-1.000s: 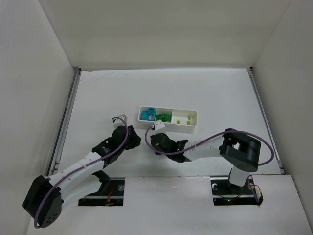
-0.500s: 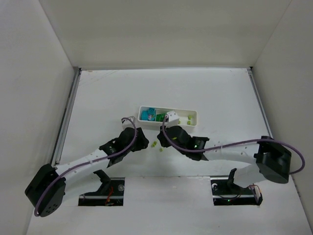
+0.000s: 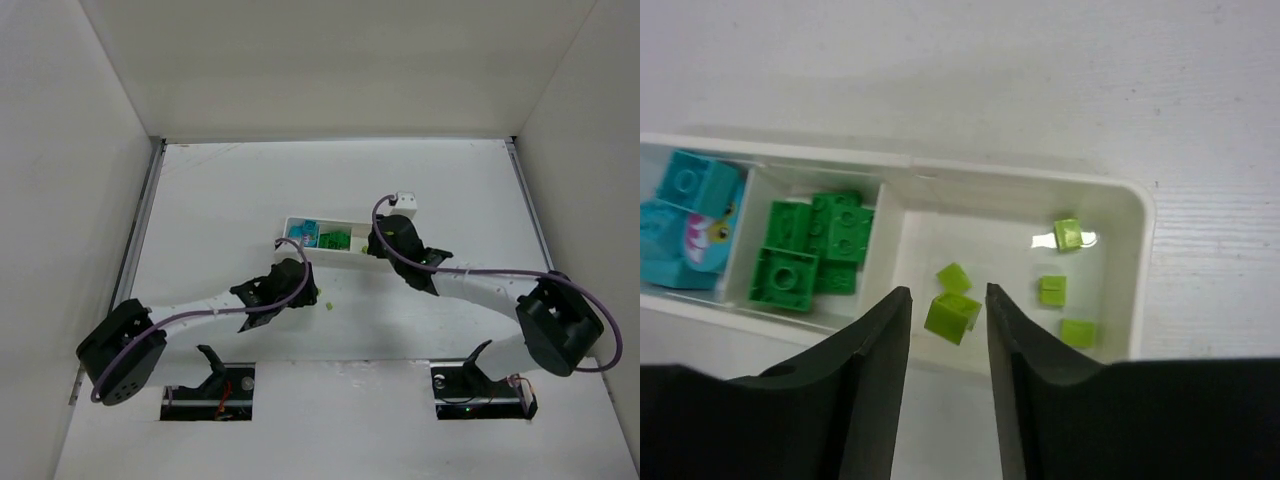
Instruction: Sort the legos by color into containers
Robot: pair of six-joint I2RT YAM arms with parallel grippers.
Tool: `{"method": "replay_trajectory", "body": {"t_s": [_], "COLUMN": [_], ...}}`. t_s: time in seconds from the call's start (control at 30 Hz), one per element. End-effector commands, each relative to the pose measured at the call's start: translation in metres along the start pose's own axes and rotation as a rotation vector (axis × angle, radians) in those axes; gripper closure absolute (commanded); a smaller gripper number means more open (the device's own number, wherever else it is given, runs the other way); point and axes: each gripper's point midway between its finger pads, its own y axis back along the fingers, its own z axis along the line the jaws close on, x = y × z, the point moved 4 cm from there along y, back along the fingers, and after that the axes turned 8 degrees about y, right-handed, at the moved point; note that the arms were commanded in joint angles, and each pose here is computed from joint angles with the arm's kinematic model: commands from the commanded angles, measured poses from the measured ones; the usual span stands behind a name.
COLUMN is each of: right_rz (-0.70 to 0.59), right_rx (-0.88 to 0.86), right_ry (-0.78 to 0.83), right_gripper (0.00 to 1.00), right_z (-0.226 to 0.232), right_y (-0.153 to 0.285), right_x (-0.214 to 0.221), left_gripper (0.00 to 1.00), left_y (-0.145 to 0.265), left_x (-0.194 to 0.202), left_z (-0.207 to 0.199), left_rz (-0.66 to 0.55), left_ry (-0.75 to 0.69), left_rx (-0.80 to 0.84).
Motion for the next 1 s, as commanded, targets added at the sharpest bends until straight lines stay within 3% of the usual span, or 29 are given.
{"method": "replay_trajectory", "body": {"t_s": [0.0,0.07,0.4,0.83,0.97], "right_rz": [-0.073,-0.094,-0.082,-0.078,-0.07], "right_rx": [0.027,0.019,-0.05,-0.164,-0.181], "right_ry": [-0.025,-0.035,-0.047,-0.025,-0.031], "right_gripper": [0.48,0.4,0.4,0.4,0.4], "right_z": [0.001,0.001,0.01,0.042,0.045], "right_y": [-0.004,0.001,0.023,0.045,0.052], "right_x": [-0.028,-0.034,-0.008,0.006,0.014], "left_gripper": [0.57,0.57,0.67,0.69,0.81], "left_y": [-0.004,-0.006,-0.003,-0.015,-0.019], "left_x": [-0.019,-0.019,-0.006,0.0,0.002], "left_z": [-0.02,-0.021,-0.02,-0.015,-0.016], "left_rz": [-0.066,-0.064,-0.019,0.002,0.009], "left_ry": [-0.025,-0.038,-0.091,-0.153,-0.177], "left_rx": [0.041,0.039,0.036,-0.031,-0.041]}}
